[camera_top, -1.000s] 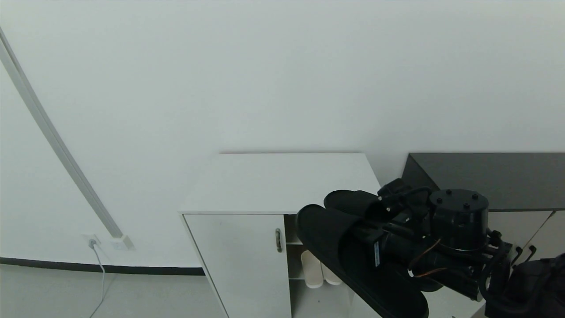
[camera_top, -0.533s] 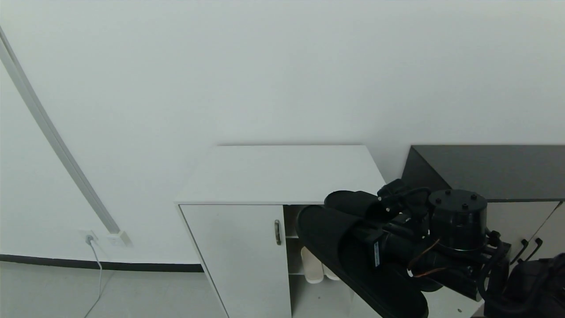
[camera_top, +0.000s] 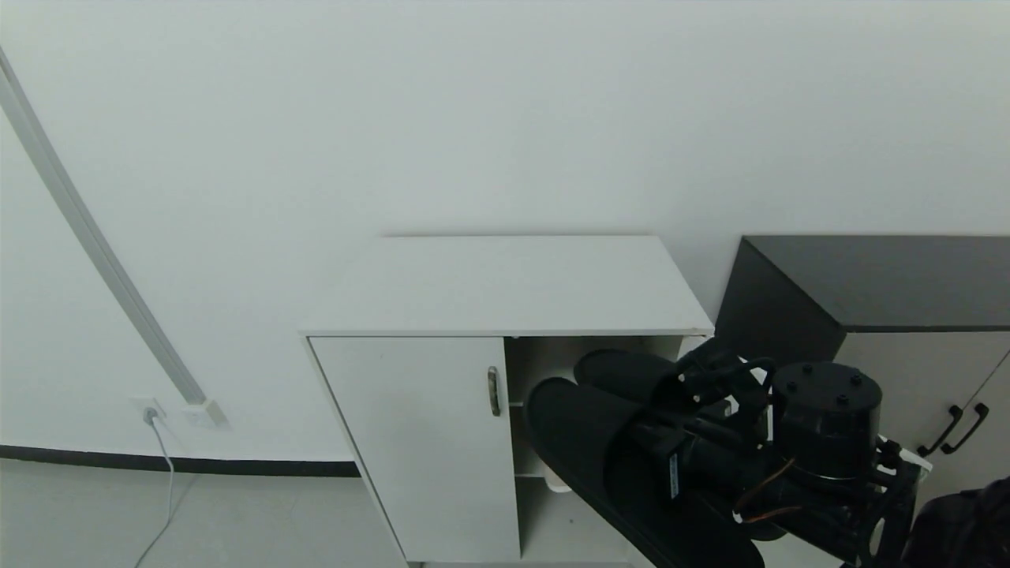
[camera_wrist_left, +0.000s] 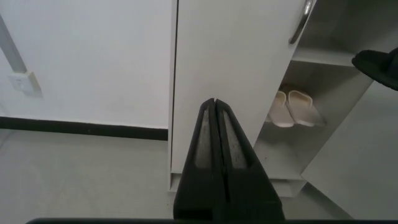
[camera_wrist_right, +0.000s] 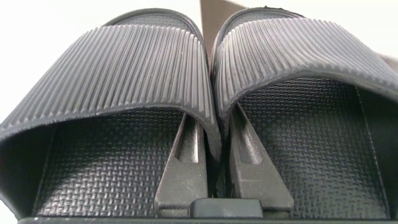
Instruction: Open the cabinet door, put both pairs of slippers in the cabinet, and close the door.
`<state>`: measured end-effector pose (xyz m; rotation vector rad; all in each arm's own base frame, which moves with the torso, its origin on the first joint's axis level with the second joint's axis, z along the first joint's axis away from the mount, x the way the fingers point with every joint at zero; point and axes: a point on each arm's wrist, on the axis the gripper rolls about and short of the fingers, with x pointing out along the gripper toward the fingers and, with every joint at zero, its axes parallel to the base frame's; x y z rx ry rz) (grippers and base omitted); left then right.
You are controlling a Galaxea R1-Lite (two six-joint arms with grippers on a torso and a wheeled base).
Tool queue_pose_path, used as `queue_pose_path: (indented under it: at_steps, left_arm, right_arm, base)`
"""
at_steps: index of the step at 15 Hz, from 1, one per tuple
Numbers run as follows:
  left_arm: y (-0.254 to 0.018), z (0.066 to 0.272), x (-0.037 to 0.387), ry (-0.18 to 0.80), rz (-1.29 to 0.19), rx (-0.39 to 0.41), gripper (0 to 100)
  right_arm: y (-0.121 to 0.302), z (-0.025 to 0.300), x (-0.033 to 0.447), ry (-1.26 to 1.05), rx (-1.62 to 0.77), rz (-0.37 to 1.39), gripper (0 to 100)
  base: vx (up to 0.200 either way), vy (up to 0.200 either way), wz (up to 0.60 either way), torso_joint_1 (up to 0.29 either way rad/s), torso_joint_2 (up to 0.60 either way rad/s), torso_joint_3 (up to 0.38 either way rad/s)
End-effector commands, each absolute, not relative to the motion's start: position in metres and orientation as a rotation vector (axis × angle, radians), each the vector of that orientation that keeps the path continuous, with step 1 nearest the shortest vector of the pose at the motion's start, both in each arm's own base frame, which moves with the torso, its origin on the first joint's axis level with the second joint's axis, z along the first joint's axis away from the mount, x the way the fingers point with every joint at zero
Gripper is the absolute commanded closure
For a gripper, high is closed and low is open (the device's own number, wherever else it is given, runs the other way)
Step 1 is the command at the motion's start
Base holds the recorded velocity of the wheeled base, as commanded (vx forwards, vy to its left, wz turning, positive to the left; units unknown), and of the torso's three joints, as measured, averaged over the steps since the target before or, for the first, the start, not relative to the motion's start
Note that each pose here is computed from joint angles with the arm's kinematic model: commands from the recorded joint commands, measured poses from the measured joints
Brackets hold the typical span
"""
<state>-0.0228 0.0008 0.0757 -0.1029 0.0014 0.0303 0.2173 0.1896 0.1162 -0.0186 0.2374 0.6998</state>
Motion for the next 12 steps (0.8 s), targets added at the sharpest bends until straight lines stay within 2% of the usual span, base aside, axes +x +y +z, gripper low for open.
queue_pose_path:
  at_steps: [1,12]
  left_arm:
    - [0.0008,0.0756,-0.0228,0.001,0.031,-0.103,100]
    - [0.0008,0.0761,-0.0229,0.0,0.031,-0.104,100]
  right_arm:
    - [0.1907,0.1118,0.2166,0.253,-0.025,0.703,100]
    - [0.1904,0.1111,0.2162,0.256,-0.026,0.703,100]
  base:
    - [0.0,0.0,0.0,-0.227,0.54,0.305]
    - [0.0,0.0,0.0,-0.202,0.53,0.316]
